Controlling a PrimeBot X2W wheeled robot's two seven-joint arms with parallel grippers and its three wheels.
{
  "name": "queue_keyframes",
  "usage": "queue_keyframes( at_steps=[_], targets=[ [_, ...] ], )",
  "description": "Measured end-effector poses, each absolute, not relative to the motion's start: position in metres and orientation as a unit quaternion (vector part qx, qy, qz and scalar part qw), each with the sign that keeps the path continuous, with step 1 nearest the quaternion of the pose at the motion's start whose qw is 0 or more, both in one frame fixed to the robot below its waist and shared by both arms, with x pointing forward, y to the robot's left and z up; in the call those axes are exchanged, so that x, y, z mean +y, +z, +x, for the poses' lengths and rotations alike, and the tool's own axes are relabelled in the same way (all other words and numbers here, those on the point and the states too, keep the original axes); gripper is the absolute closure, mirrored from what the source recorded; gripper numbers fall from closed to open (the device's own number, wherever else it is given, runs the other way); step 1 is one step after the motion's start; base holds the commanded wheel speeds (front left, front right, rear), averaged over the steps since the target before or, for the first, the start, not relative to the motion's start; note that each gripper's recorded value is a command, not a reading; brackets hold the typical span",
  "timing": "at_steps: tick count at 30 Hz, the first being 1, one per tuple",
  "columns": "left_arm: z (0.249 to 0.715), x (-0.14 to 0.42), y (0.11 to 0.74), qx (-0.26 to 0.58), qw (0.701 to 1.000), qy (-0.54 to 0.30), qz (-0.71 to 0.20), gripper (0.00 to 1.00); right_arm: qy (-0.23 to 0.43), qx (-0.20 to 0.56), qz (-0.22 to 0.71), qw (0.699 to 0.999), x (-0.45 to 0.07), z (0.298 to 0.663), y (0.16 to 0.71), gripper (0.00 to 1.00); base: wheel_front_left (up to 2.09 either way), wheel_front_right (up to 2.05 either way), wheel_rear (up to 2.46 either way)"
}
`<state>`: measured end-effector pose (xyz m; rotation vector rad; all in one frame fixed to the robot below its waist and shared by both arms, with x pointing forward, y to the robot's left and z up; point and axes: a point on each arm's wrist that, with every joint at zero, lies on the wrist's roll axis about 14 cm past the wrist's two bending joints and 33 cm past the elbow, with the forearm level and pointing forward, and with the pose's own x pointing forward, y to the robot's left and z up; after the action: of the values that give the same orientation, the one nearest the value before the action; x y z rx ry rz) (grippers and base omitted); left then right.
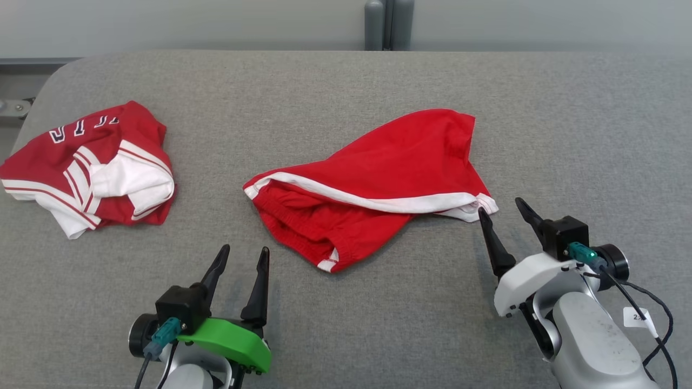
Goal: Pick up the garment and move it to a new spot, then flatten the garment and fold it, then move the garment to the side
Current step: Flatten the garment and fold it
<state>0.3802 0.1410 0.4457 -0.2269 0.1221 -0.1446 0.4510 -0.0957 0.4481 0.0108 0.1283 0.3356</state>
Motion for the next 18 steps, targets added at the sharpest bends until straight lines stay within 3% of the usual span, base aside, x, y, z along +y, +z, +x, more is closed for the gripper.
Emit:
queue_keyframes(
  at_steps=[15, 16, 17, 18],
  targets=[
    [0.373, 0.165, 0.437, 0.073, 0.99, -0.034, -0.116, 0.0, 0.216, 0.11, -0.04, 0.969, -0.067, 0.476, 0.414, 0.0, 0.0, 0.0, 0.0],
    [0.373, 0.166, 0.436, 0.074, 0.99, -0.033, -0.116, 0.0, 0.217, 0.11, -0.042, 0.969, -0.065, 0.479, 0.414, 0.06, 0.0, 0.0, 0.0],
    [0.374, 0.166, 0.436, 0.074, 0.99, -0.032, -0.118, 0.0, 0.219, 0.109, -0.043, 0.969, -0.063, 0.482, 0.414, 0.46, 0.0, 0.0, 0.0],
    [0.375, 0.166, 0.436, 0.074, 0.99, -0.031, -0.118, 0.0, 0.221, 0.107, -0.045, 0.968, -0.061, 0.485, 0.415, 0.67, 0.0, 0.0, 0.0]
  ],
)
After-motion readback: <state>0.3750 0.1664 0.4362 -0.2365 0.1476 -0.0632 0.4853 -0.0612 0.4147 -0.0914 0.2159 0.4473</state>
